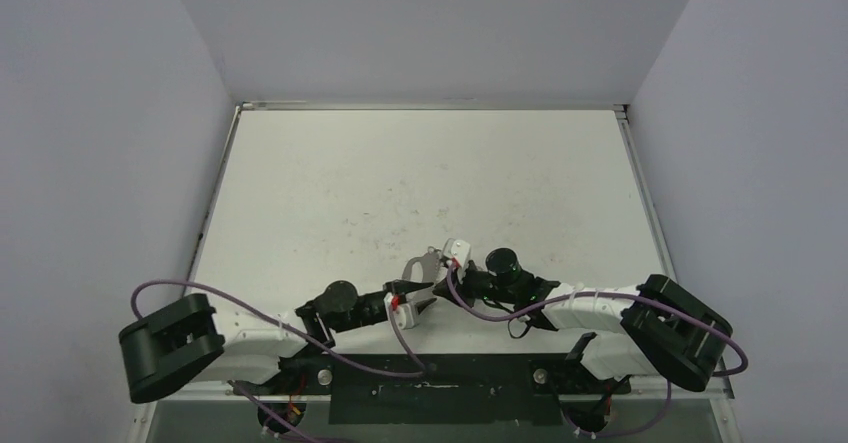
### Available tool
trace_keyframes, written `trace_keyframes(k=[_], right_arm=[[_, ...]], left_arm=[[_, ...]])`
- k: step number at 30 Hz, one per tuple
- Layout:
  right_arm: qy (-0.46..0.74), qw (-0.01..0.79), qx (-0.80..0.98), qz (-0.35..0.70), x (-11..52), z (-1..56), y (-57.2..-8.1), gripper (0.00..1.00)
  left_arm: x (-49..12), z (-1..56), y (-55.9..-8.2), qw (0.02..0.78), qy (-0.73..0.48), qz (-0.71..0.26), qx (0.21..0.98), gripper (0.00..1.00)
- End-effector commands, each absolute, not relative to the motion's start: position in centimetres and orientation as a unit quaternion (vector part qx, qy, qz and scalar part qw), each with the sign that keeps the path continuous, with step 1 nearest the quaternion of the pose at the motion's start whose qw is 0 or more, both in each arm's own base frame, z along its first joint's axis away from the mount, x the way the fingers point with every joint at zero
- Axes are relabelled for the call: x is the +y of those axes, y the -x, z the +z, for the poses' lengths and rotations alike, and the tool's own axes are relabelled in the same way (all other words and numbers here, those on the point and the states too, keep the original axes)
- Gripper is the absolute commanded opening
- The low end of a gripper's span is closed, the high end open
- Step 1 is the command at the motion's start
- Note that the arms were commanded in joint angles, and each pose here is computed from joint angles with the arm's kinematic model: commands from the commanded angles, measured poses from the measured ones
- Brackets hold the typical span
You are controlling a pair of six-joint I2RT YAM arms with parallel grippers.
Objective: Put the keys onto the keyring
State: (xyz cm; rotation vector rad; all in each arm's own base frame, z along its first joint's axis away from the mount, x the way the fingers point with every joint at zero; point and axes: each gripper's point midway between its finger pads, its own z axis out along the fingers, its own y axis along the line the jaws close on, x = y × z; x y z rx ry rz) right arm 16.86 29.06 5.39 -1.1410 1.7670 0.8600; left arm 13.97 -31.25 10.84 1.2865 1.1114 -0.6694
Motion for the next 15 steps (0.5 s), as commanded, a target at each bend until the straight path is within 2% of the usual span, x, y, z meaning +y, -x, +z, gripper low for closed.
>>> trace_keyframes(k=[1, 8, 15], right_arm=[[0.486, 0.47, 0.623, 0.392, 31.5, 9.2, -17.1, 0.0], [0.502, 0.469, 0.573, 0.447, 32.7, 10.9, -15.9, 0.0], [0.495, 0.479, 0.536, 0.489, 33.2, 13.0, -14.7, 0.0]], left_arm=[[-29.5, 11.3, -14.8, 0.584, -0.553, -0.271, 0.529, 0.31], [-26.9, 12.1, -14.5, 0.561, -0.542, -0.33, 0.532, 0.32], [-27.3, 11.0, -13.8, 0.529, -0.556, -0.364, 0.527, 0.33]])
